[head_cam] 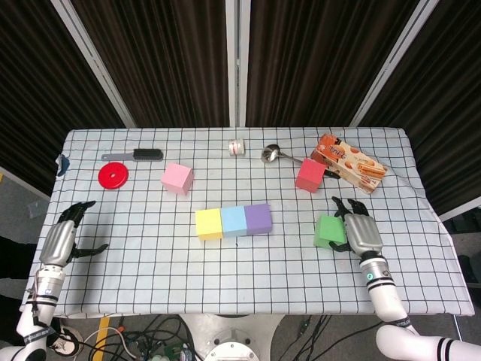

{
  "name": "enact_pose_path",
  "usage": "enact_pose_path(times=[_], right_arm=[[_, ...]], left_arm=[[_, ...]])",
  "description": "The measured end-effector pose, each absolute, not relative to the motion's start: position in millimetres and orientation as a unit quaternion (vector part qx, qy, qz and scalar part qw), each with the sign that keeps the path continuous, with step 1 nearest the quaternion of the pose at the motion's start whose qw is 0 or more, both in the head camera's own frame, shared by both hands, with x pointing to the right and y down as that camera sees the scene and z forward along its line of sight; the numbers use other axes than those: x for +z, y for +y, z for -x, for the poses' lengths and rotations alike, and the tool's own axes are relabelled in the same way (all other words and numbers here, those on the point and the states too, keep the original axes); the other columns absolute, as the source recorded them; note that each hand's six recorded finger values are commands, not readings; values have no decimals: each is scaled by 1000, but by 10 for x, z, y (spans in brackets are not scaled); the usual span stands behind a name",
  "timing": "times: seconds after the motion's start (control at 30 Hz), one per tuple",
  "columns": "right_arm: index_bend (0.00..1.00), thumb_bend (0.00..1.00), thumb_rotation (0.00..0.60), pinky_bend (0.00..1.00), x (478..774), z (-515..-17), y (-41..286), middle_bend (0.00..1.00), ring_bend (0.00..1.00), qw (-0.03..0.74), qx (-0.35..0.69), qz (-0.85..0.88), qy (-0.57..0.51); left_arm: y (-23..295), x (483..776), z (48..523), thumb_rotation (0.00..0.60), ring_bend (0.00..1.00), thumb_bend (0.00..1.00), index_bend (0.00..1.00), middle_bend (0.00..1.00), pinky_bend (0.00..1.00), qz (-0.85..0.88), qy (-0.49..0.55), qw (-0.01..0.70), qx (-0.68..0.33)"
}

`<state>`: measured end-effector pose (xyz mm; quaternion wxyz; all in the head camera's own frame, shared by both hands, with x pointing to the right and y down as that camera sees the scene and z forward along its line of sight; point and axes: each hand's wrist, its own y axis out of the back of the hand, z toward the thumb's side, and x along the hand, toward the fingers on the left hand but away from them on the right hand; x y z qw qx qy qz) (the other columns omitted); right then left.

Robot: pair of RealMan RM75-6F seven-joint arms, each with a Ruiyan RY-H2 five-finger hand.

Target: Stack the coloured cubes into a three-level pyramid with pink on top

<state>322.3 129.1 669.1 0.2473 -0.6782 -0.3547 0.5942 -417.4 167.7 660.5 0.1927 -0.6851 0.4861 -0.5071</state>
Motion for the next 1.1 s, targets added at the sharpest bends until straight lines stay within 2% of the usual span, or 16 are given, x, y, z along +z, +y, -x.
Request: enact_pose_path(times=[0.07, 0.3, 0.53, 0.63, 0.93, 1.1], right_arm=[[0, 165, 600, 0, 6670, -3213, 1279, 491, 51, 253, 591, 678, -357], [0, 174, 600, 0, 6461, -3220, 1167, 494, 51, 263, 578, 678, -369], [0, 173, 600, 0, 5884, -2911, 703, 493, 51, 324, 505, 697, -393], [0, 174, 600, 0, 5770, -2677, 560, 493, 51, 343, 477, 715, -378], [0, 148, 600, 0, 5793, -1798, 403, 482, 51, 370, 421, 782, -273], [0, 127, 600, 0, 5898, -1451, 435, 485, 58, 363, 405, 798, -259]], left_arm=[[1683, 6603, 4191, 600, 60, 91, 123, 124, 88, 684, 488, 192, -507], [1685, 6571, 4258, 600, 60, 91, 123, 124, 88, 679, 498, 190, -505], [1683, 6536, 4311, 600, 60, 91, 123, 124, 88, 675, 504, 189, -504], [1688, 6525, 4329, 600, 60, 91, 123, 124, 88, 674, 505, 190, -505], [1707, 6515, 4399, 600, 60, 91, 123, 124, 88, 668, 510, 192, -507], [1730, 6528, 4426, 600, 60, 91, 123, 124, 88, 668, 514, 187, -505]])
